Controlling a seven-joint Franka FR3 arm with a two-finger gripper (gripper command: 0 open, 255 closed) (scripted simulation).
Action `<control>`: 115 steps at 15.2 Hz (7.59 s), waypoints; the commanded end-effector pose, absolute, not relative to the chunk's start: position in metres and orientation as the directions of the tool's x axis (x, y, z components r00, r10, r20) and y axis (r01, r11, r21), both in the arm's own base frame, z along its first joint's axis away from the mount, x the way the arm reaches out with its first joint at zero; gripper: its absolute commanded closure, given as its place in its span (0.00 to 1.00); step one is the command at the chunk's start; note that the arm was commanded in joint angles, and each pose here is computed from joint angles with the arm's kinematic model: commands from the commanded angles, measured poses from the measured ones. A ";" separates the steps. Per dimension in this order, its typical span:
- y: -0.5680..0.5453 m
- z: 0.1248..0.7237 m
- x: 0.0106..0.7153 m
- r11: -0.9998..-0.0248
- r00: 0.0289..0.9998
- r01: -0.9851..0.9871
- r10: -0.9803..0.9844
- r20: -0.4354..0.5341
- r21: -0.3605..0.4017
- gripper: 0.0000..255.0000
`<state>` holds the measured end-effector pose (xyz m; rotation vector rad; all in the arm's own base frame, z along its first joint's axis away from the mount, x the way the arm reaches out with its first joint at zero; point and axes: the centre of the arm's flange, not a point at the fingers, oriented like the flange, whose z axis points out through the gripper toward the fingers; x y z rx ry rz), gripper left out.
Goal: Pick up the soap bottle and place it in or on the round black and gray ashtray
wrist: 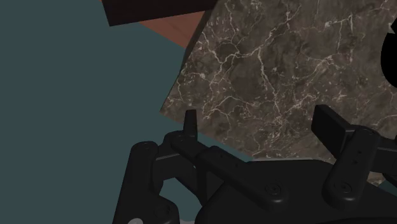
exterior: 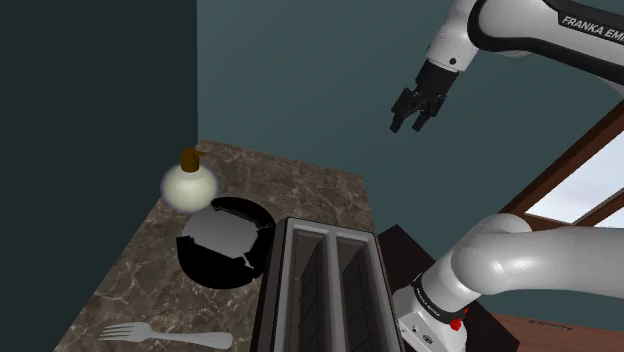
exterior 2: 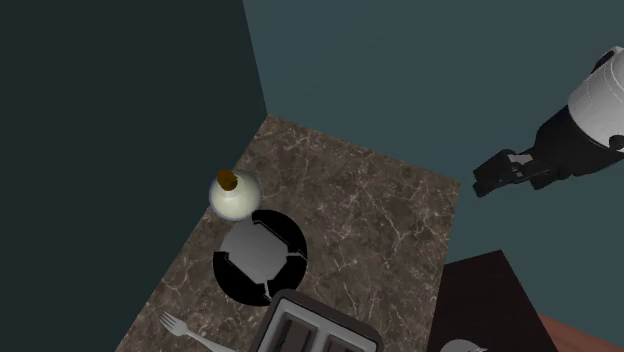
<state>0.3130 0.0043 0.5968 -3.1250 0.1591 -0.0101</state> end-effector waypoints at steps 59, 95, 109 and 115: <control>0.454 0.434 0.544 -0.994 0.993 -0.102 -0.100 -0.057 -0.035 1.00; 0.440 0.577 0.483 -0.994 0.993 -0.102 -0.100 -0.057 -0.035 1.00; 0.416 0.581 0.382 -0.994 0.993 -0.102 -0.100 -0.057 -0.035 1.00; 0.416 0.549 0.382 -0.994 0.993 -0.102 -0.100 -0.057 -0.035 1.00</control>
